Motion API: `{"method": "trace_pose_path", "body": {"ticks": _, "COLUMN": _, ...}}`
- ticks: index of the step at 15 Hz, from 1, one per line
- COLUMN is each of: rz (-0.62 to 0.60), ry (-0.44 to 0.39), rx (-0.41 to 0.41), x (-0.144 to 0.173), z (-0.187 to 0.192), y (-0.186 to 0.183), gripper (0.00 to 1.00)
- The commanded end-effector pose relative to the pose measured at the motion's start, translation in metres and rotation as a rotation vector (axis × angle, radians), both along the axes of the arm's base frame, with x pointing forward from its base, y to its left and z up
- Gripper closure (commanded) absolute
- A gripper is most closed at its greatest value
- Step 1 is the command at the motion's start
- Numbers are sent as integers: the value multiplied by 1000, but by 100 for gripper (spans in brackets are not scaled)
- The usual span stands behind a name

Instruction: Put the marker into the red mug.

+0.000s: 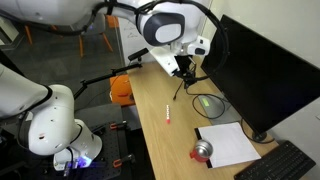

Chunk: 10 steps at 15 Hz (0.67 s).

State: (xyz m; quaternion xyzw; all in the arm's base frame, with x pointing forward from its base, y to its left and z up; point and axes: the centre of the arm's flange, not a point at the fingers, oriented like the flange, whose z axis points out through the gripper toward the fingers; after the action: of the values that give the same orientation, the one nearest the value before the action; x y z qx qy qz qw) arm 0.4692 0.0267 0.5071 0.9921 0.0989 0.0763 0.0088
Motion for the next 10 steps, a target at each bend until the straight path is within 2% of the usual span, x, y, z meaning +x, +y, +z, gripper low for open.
{"method": "trace_pose_path", "body": {"ticks": 1, "rz": 200, "ry": 42, "rx": -49, "x": 13, "z": -55, "y": 34, "gripper": 0}}
{"method": "trace_pose_path", "body": {"ticks": 5, "rz": 425, "ry": 128, "rx": -111, "x": 9, "z": -125, "y": 60, "gripper": 0}}
{"method": "trace_pose_path", "body": {"ticks": 7, "rz": 535, "ry": 180, "rx": -138, "x": 5, "z": -145, "y": 69, "gripper": 0}}
{"method": "trace_pose_path", "body": {"ticks": 8, "rz": 591, "ry": 213, "rx": -133, "x": 4, "z": -144, "y": 70, "gripper": 0}}
{"method": "trace_pose_path", "body": {"ticks": 9, "rz": 500, "ry": 199, "rx": -116, "x": 3, "z": -149, "y": 70, "gripper": 0}}
{"method": "trace_pose_path", "body": {"ticks": 10, "rz": 537, "ry": 206, "rx": -118, "x": 3, "z": -151, "y": 72, "gripper": 0}}
